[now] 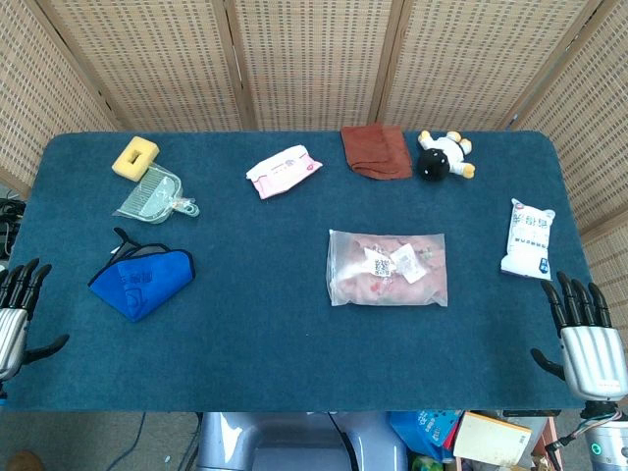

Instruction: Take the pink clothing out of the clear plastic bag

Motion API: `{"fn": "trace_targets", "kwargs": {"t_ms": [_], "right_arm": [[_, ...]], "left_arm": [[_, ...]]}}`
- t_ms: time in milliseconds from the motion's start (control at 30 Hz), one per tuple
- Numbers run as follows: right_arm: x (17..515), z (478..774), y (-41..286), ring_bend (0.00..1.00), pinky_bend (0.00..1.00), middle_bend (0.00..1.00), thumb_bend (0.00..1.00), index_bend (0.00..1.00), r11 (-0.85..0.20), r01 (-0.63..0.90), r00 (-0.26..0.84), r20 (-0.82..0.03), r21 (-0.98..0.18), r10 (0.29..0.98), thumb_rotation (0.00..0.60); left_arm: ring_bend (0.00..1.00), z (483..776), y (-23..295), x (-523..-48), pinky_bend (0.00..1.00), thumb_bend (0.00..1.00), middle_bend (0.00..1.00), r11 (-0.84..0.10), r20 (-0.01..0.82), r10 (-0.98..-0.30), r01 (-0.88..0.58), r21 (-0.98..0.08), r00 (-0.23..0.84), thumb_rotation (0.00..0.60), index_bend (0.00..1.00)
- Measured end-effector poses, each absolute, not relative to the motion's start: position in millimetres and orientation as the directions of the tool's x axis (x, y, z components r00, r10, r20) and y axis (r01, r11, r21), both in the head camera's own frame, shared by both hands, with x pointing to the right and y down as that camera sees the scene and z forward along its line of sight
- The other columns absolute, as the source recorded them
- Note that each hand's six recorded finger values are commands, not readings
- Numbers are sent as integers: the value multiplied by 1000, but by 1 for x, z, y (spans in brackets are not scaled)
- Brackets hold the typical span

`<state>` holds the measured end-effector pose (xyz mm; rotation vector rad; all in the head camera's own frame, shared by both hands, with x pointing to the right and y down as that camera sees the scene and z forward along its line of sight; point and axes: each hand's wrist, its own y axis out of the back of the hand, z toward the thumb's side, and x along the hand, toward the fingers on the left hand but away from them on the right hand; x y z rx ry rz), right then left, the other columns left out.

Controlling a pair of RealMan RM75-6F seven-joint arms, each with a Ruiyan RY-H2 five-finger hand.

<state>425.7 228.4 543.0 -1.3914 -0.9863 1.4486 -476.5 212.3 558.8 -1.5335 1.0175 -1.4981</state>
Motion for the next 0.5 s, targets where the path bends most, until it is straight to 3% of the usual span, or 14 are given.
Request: {"fn": "trace_targets", "kwargs": {"t_ms": [267,500], "right_arm": [[422,546,229,0,0,0,0,0,-322,-47,19,-323,-946,946,600],[399,561,210,0,0,0,0,0,-394,6,100,-392,-919,915,600]], "left_arm": [[0,559,214,-475,0,176,0,-404,405,-914,-35,-914,-2,600,0],[0,562,210,-473,0,177,0,-393,393,-920,-25,-919,2,600,0]]}}
